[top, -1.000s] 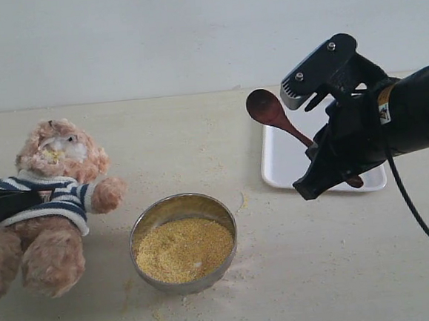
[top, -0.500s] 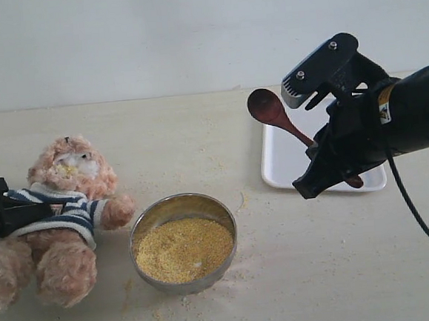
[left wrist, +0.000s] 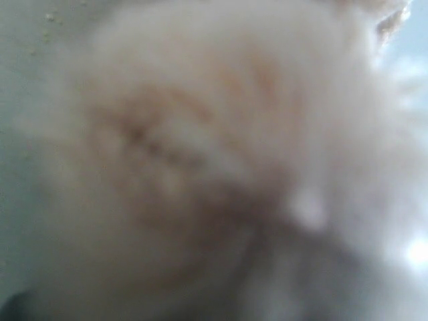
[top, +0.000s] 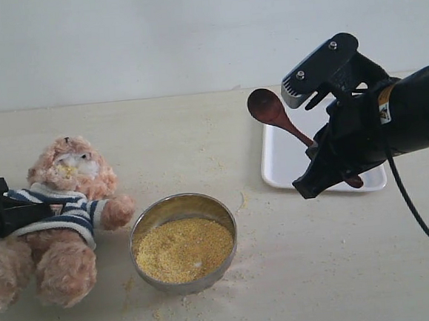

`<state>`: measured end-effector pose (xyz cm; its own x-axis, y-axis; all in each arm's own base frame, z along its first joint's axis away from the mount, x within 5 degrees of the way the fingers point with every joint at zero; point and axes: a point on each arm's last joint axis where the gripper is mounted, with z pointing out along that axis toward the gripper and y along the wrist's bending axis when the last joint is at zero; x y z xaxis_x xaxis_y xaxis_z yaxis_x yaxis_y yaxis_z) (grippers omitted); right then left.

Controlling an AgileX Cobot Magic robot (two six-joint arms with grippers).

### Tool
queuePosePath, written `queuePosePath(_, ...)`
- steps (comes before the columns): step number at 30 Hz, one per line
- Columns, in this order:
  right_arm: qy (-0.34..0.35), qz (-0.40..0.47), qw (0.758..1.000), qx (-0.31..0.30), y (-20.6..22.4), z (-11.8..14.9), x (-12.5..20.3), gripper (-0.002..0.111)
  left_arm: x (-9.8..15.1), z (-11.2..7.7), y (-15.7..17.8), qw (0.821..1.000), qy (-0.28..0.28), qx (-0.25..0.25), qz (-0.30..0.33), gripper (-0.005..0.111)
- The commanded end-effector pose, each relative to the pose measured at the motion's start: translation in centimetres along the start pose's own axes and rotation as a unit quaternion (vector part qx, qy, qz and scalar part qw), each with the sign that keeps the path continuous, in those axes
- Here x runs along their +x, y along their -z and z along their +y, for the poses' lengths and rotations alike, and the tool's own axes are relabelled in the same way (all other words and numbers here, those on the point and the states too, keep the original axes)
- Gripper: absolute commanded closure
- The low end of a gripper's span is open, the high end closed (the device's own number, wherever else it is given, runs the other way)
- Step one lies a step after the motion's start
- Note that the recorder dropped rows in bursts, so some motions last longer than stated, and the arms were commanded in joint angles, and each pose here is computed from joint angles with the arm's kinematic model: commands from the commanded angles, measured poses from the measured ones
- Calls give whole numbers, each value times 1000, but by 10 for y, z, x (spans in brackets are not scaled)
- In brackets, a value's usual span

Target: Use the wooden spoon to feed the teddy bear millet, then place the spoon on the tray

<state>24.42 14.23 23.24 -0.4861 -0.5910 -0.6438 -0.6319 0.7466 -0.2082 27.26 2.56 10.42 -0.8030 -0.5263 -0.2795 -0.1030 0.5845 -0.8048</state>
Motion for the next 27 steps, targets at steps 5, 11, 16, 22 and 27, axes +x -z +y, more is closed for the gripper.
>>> queuePosePath(5,-2,-12,1000,5,2,-3,-3,108,-2,4,-1,1000,3,-30,-5,102)
queuePosePath(11,-2,-13,1000,5,2,-3,-3,108,-2,6,-1,999,3,-38,-6,102)
queuePosePath(16,-2,-13,1000,5,2,-3,-3,108,-2,6,-1,999,3,-38,-6,98)
queuePosePath(22,-4,-13,1000,4,2,-2,-3,108,-2,6,-1,999,-37,-38,-4,67)
queuePosePath(27,-3,-14,1000,5,2,-2,-3,108,-2,6,-1,997,-60,-38,-3,40)
